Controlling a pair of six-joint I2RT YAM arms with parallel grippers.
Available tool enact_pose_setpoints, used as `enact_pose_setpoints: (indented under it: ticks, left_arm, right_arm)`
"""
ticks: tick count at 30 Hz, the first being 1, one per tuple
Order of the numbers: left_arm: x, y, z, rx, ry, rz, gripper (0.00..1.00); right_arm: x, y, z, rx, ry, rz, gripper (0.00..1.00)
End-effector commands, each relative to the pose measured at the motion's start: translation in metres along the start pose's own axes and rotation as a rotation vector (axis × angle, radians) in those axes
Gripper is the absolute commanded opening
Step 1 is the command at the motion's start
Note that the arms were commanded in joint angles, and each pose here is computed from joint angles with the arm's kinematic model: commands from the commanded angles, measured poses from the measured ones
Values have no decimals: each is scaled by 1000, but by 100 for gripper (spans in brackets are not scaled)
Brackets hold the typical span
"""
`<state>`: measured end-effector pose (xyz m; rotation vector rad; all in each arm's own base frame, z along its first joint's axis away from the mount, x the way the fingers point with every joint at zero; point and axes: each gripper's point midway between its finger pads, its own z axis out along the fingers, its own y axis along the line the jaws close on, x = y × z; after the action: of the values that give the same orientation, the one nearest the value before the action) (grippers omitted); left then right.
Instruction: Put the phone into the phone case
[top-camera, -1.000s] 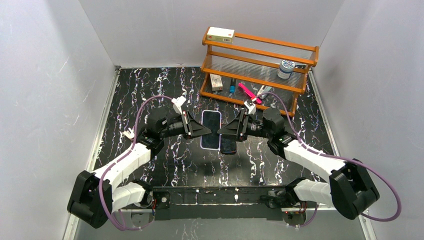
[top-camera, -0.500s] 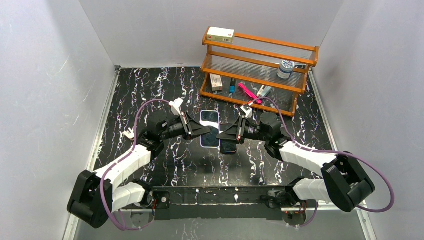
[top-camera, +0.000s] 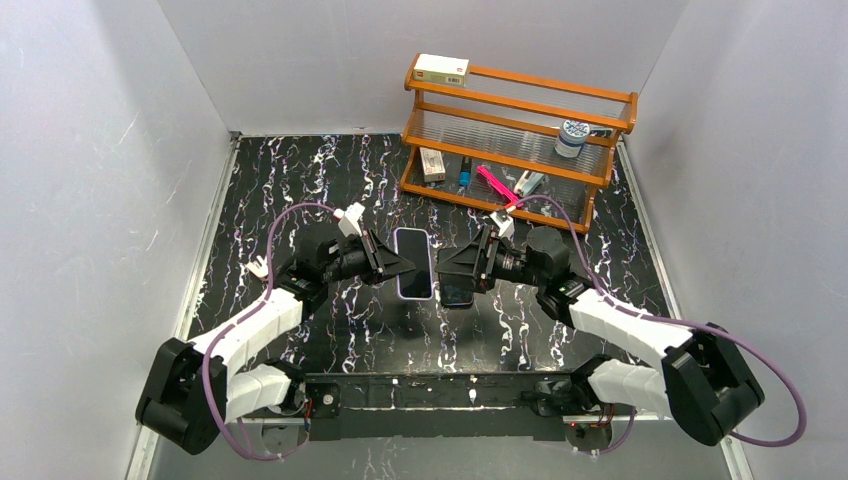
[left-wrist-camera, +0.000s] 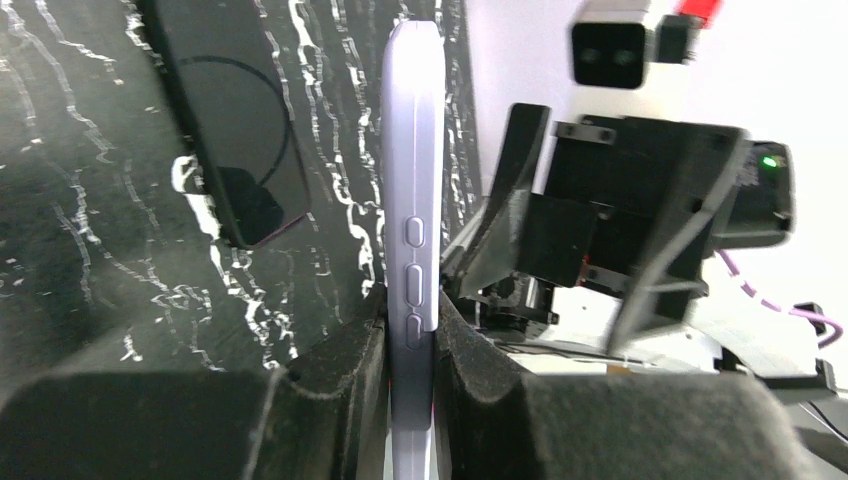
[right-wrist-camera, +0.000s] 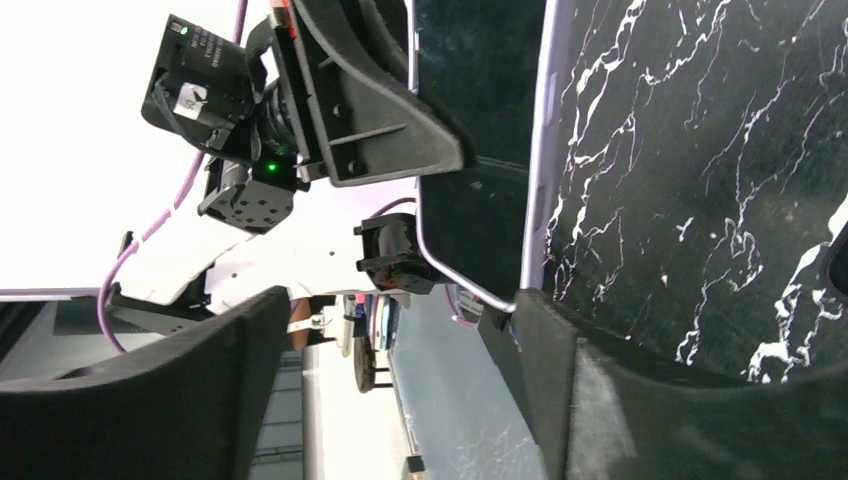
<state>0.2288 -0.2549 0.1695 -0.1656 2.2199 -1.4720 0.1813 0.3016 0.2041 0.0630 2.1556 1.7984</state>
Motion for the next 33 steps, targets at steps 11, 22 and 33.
enact_pose_setpoints:
  ticks: [11, 22, 33]
  left_arm:
    - [-7, 60, 22, -150, 26, 22, 0]
    - [-5, 97, 29, -220, 52, -9, 5]
    - [-3, 115, 14, -357, 72, 46, 40]
  right_arm:
    - [-11, 11, -24, 107, -99, -143, 99]
    - [-12, 11, -28, 125, -109, -170, 99]
    - [-18, 2, -25, 171, -123, -165, 99]
